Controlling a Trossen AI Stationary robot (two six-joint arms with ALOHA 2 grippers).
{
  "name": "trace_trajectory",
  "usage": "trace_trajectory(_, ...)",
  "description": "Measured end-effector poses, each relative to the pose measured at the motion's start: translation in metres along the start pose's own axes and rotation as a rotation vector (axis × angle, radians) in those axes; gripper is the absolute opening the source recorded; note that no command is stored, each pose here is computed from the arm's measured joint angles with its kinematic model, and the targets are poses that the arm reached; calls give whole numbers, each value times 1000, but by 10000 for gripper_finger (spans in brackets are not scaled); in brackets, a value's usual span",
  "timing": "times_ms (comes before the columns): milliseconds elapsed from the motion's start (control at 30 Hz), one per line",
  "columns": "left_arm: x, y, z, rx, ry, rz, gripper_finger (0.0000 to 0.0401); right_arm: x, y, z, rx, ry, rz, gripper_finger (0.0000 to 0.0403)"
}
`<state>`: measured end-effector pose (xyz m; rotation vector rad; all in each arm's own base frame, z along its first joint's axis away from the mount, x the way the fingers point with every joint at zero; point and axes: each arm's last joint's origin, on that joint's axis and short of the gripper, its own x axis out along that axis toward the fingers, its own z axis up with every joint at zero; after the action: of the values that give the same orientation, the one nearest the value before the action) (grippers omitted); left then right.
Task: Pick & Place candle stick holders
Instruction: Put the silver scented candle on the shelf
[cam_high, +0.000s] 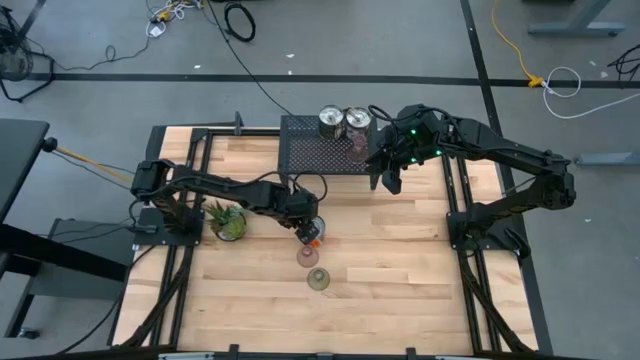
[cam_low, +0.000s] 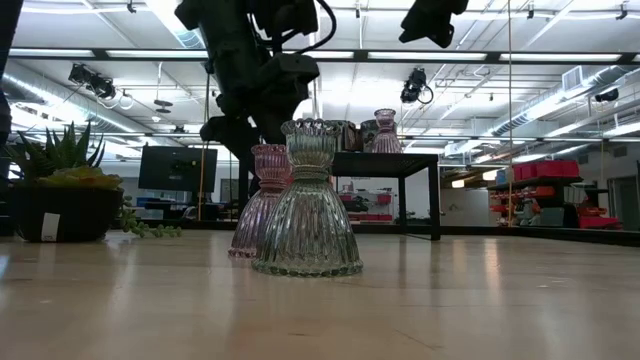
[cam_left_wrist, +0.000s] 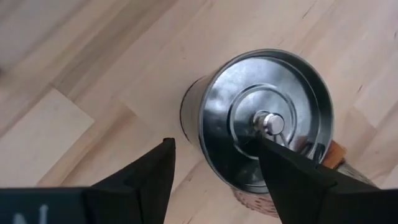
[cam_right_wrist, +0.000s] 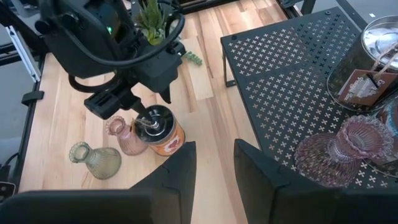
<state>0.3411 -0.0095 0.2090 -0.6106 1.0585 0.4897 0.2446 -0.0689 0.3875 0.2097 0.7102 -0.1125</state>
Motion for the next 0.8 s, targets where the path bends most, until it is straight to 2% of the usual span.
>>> trace_trajectory(133, 0, 1, 1, -5, 4, -2, 233, 0, 0, 0, 0, 1, 0, 107)
trace_trajectory(233, 0, 2, 2, -8, 8, -6, 215, 0, 0, 0, 0, 1, 0, 107)
trace_trajectory(400, 0, 2, 2, -9, 22, -20, 146, 0, 0, 0, 1, 1, 0, 107)
trace_trajectory(600, 0, 3, 1, 15, 36, -20, 24, 0, 0, 0, 1, 1, 0, 107)
trace_trajectory(800, -2, 5, -2, 35, 74, 1, 7, 0, 0, 0, -3, 1, 0, 107)
